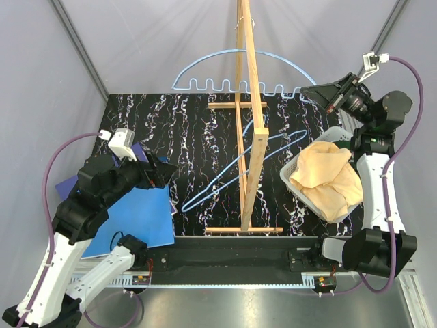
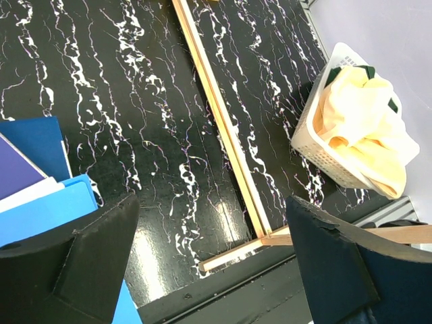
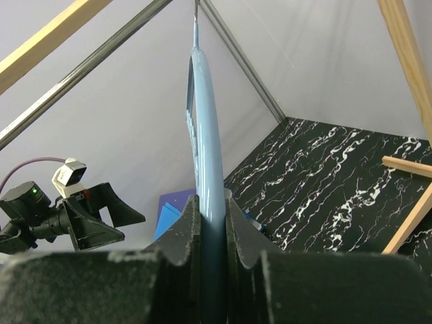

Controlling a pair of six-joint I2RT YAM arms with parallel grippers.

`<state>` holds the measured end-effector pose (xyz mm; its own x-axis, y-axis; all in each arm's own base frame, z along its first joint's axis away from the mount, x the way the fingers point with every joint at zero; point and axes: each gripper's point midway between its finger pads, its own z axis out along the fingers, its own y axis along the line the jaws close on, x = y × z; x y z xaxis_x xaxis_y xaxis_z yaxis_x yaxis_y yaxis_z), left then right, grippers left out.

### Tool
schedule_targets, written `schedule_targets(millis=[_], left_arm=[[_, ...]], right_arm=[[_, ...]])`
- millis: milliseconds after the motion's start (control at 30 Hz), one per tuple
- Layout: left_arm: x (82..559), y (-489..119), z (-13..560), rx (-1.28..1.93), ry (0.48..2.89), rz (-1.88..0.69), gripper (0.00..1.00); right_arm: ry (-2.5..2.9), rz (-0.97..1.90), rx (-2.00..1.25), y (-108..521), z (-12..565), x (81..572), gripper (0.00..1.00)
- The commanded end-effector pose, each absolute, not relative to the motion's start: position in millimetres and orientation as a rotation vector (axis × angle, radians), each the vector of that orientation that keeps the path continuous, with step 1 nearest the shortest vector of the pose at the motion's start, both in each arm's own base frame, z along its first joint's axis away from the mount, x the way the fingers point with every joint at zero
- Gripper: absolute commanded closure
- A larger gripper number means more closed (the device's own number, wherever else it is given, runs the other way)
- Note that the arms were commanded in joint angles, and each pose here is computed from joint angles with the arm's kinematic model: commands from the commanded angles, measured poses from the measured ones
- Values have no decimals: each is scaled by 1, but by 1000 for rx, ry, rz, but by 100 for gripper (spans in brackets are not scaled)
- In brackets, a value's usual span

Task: Remove the t-shirt from the hanger

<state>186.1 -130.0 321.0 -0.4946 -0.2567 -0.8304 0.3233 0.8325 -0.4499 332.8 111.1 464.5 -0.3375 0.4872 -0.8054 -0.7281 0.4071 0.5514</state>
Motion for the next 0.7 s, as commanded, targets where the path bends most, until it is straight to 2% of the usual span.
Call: schedule_targets(millis=[0, 133, 167, 267, 300, 367, 400, 433, 667], left_arm=[[186, -135, 333, 75, 1920, -738, 7], [185, -137, 331, 79, 1925, -747, 7], [185, -137, 330, 79, 1930, -750, 7], [185, -140, 328, 83, 1937, -763, 6], [185, -142, 325, 92, 1947, -769, 6], [186, -145, 324, 101, 1952, -779, 6], [186, -147, 322, 111, 1959, -788, 6], [187, -148, 321, 117, 1959, -790, 6], [193, -161, 306, 150, 1993, -828, 6]], right_arm=[[1434, 1237, -253, 113, 470, 327, 84], [1488, 1213, -164, 109, 461, 328, 64], [1492, 1176, -155, 107, 462, 327, 54], [1583, 1083, 9, 93, 445, 334, 37], [1601, 1042, 65, 87, 439, 339, 27], [1677, 998, 154, 80, 422, 335, 19], [1689, 963, 208, 74, 418, 337, 7], [1730, 954, 260, 72, 407, 334, 2], [1872, 740, 495, 45, 357, 304, 0]])
